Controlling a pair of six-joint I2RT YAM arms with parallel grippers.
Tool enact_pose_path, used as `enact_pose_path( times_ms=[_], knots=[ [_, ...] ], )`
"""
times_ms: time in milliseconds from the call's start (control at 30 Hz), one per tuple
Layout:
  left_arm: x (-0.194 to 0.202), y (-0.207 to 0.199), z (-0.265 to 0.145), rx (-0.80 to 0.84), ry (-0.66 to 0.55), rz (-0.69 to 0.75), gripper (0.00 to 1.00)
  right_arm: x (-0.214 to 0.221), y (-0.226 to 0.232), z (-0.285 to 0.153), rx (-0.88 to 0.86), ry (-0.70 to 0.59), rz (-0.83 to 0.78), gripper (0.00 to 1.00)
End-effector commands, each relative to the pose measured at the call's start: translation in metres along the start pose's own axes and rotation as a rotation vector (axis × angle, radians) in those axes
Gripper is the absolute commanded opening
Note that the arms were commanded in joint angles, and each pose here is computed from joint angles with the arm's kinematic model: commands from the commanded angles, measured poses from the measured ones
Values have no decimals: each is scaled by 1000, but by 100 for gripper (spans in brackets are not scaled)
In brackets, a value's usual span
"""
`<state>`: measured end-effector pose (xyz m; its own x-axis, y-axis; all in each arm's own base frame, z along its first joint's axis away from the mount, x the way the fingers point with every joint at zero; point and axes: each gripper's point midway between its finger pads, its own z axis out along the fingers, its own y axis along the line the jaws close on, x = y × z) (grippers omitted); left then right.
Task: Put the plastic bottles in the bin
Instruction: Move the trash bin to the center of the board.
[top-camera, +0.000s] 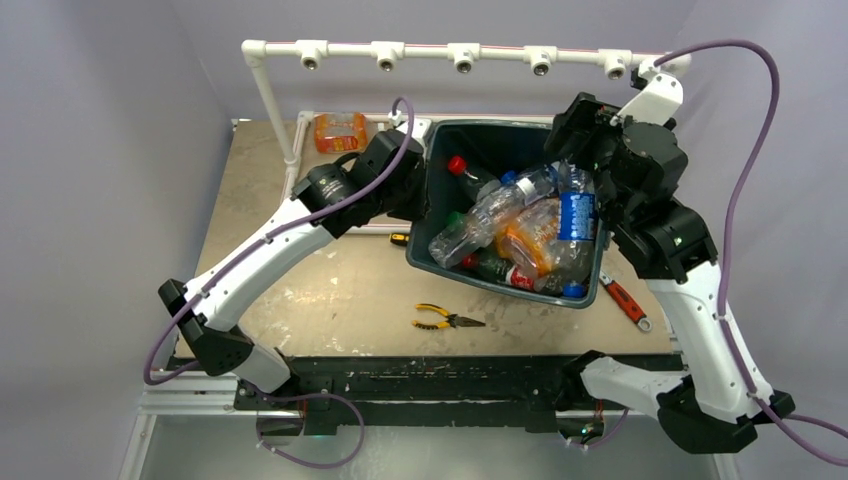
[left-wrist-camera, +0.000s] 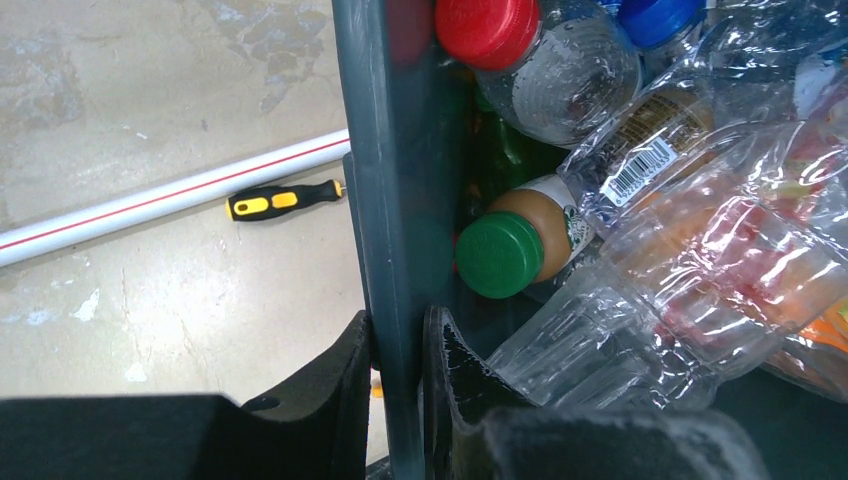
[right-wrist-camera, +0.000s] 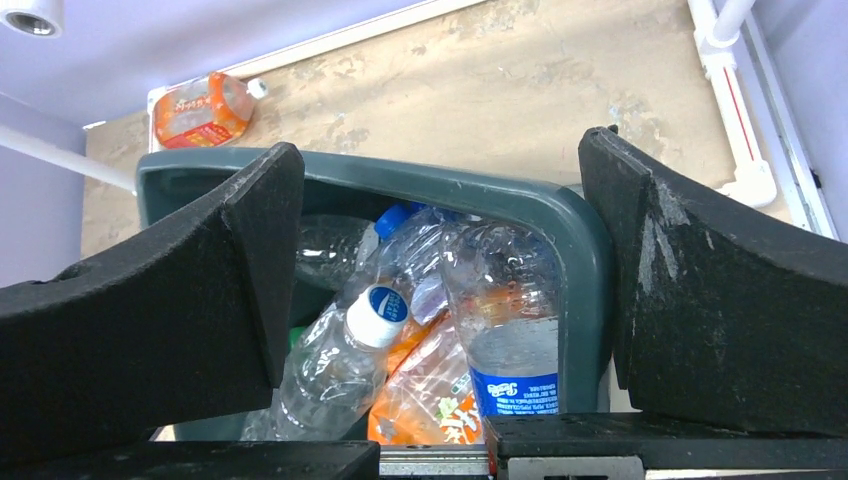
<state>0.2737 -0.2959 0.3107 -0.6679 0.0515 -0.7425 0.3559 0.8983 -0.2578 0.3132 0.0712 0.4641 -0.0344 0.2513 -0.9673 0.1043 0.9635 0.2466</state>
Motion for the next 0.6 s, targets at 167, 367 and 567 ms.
enact_pose_path(
  times_ms=[167,367,567],
  knots=[
    [-92,-64,-125,396,-334,-141,0,82,78,7,-307,318,112,92],
    [-75,-51,-122,357,-300,-140,0,112,98,-10,-435,444,163,68],
    [-57,-43,-104,321,-264,-102,9,131,94,-12,-430,509,108,56]
  ],
)
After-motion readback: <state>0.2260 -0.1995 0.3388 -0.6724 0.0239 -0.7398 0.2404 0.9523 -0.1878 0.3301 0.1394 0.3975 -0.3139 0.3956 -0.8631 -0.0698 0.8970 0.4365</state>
